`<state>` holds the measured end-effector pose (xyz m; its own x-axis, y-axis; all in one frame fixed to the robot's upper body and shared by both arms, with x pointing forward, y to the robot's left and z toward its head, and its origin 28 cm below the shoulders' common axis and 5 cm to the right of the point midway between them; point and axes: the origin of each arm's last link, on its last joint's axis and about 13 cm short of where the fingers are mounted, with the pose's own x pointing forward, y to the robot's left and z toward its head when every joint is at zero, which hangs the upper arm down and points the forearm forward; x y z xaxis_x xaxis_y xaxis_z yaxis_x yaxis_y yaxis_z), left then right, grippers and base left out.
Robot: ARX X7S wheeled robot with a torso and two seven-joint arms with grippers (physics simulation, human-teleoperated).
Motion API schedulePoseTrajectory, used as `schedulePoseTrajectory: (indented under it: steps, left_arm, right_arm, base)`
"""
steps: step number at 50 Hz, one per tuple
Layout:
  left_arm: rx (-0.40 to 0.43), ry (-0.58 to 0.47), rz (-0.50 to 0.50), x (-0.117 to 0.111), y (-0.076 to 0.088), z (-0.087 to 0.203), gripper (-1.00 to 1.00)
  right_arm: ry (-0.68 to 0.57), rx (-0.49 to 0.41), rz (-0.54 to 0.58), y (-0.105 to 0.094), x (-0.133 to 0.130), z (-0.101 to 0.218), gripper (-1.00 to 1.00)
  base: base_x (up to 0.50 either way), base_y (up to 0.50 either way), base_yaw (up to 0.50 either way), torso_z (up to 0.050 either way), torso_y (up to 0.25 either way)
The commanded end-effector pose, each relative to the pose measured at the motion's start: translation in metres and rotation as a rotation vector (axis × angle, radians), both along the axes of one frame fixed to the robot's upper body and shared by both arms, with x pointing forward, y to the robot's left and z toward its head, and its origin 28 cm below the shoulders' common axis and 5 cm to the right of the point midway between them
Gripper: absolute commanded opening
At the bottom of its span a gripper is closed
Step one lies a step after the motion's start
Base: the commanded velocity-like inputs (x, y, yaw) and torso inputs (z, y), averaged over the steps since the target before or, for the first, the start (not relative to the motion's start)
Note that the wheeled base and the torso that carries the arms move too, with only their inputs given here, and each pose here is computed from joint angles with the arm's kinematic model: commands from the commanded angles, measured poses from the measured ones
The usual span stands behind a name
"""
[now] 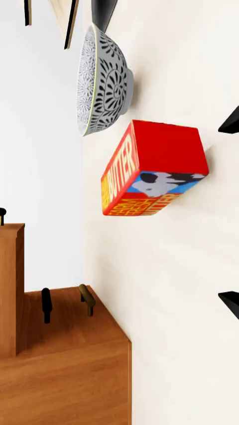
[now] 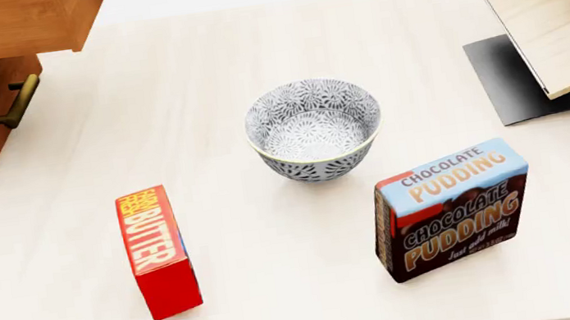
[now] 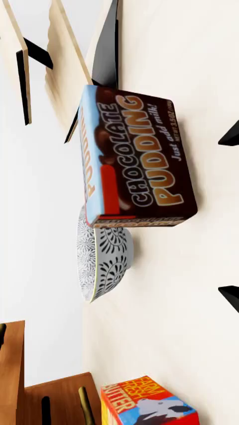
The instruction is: Close the top drawer of the cabinet.
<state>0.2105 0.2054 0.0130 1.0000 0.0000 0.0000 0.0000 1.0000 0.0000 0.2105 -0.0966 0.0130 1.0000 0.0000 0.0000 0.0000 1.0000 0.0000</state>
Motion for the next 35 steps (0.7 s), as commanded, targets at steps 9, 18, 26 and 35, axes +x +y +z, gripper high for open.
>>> schedulePoseTrajectory:
  steps: [9,18,26,35]
  left_arm:
    - [0.023,0.000,-0.014,0.000,-0.001,-0.001,1.00]
    - [0.046,-0.009,-0.016,-0.002,-0.002,0.000,1.00]
    - [0.059,-0.039,-0.010,-0.006,-0.002,0.009,1.00]
    - [0.036,-0.097,-0.012,-0.010,-0.004,0.037,1.00]
  right_arm:
    - [0.008,-0.002,-0.002,0.000,0.001,-0.003,1.00]
    - [0.003,-0.011,-0.007,0.000,0.000,-0.001,1.00]
    - [-0.027,-0.019,-0.028,0.000,-0.004,0.006,1.00]
    - [-0.137,-0.048,-0.035,0.000,-0.009,0.043,1.00]
  base:
    - [0.00,0.00,0.00,0.000,0.000]
    - [0.00,0.00,0.00,0.000,0.000]
    - [0.00,0.00,0.00,0.000,0.000]
    - [0.00,0.00,0.00,0.000,0.000]
